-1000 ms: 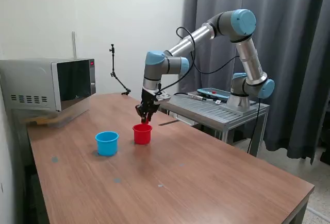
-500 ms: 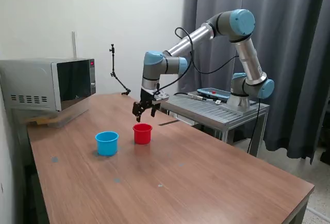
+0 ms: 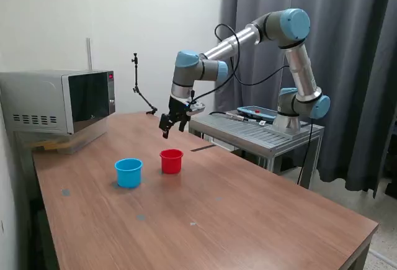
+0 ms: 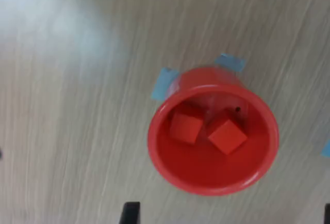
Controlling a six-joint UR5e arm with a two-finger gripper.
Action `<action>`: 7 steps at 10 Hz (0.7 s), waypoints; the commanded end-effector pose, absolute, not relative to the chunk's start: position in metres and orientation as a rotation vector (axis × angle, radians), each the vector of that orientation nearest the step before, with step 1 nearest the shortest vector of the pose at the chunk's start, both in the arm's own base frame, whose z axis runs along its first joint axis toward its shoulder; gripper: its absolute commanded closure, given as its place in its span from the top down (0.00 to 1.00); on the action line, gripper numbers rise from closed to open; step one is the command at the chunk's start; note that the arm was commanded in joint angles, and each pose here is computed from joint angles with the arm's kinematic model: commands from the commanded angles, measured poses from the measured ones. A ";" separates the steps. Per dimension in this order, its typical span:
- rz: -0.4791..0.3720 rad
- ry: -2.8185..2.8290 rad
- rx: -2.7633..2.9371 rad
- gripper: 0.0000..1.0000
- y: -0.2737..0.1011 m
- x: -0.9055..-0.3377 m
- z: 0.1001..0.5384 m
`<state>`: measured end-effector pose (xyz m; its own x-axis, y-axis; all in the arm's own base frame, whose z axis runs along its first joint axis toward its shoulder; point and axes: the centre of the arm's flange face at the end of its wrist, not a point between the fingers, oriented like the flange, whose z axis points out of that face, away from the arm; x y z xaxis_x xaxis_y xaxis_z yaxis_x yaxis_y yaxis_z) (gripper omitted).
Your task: Place red objects in the red bin, and blue objects in the blue bin.
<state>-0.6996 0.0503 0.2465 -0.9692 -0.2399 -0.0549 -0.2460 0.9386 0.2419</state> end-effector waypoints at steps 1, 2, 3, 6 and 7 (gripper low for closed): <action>0.379 2.988 -0.722 1.00 0.038 -0.685 0.287; 0.382 2.949 -0.888 1.00 0.004 -0.680 0.305; 0.384 2.924 -0.972 1.00 -0.009 -0.672 0.324; 0.359 2.868 -1.109 1.00 -0.049 -0.644 0.371; 0.369 2.810 -1.285 1.00 -0.083 -0.636 0.383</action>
<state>-0.6496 -0.0499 0.3617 -0.7405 -0.6601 -0.1259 -0.6708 0.7143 0.1995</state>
